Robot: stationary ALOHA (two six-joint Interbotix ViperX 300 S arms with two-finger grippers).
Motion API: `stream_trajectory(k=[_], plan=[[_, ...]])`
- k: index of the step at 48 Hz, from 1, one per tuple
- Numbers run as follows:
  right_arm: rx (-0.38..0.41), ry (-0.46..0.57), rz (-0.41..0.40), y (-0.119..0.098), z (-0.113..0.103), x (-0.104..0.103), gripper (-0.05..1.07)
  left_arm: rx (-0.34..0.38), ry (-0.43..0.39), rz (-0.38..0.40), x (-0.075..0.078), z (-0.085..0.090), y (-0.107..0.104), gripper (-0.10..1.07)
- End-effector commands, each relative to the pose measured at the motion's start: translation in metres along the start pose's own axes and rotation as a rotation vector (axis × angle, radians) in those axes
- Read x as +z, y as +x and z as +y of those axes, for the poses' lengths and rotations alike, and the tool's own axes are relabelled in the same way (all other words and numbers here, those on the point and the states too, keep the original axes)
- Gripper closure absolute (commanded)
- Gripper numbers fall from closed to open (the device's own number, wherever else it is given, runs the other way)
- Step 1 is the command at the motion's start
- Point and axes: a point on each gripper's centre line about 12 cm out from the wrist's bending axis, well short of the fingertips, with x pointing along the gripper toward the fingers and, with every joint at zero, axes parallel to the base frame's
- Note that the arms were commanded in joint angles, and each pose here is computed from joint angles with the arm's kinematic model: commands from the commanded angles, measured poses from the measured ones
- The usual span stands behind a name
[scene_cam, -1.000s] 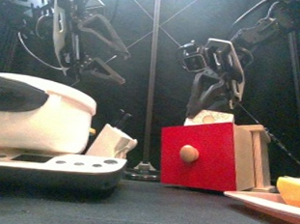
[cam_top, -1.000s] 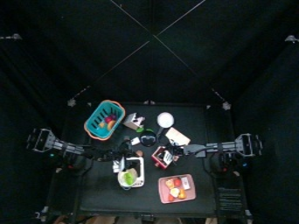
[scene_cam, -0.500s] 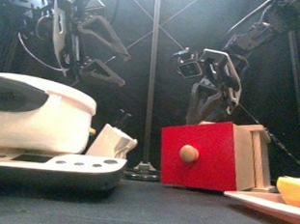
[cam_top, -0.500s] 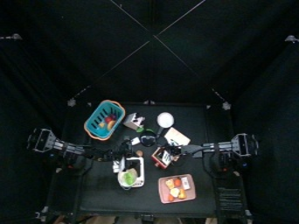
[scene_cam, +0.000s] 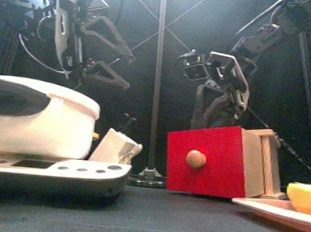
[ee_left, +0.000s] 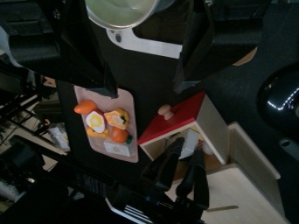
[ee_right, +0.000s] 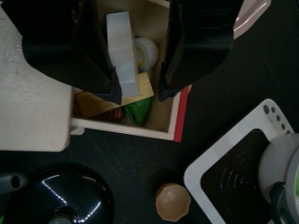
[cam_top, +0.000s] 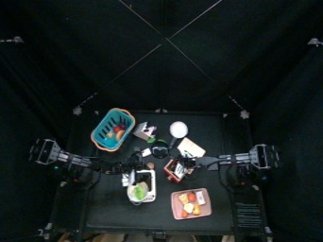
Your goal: Place rice in drawer
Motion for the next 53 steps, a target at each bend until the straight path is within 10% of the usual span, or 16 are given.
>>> stream_trajectory(k=[1, 53], plan=[[0.023, 0.002, -0.045, -0.009, 0.005, 0.013, 0.25, -0.005, 0.000, -0.019, 0.005, -0.002, 0.001, 0.08], [0.035, -0.044, -0.090, -0.024, 0.009, 0.019, 0.26, -0.002, 0.003, -0.012, 0.003, -0.001, 0.002, 0.08]])
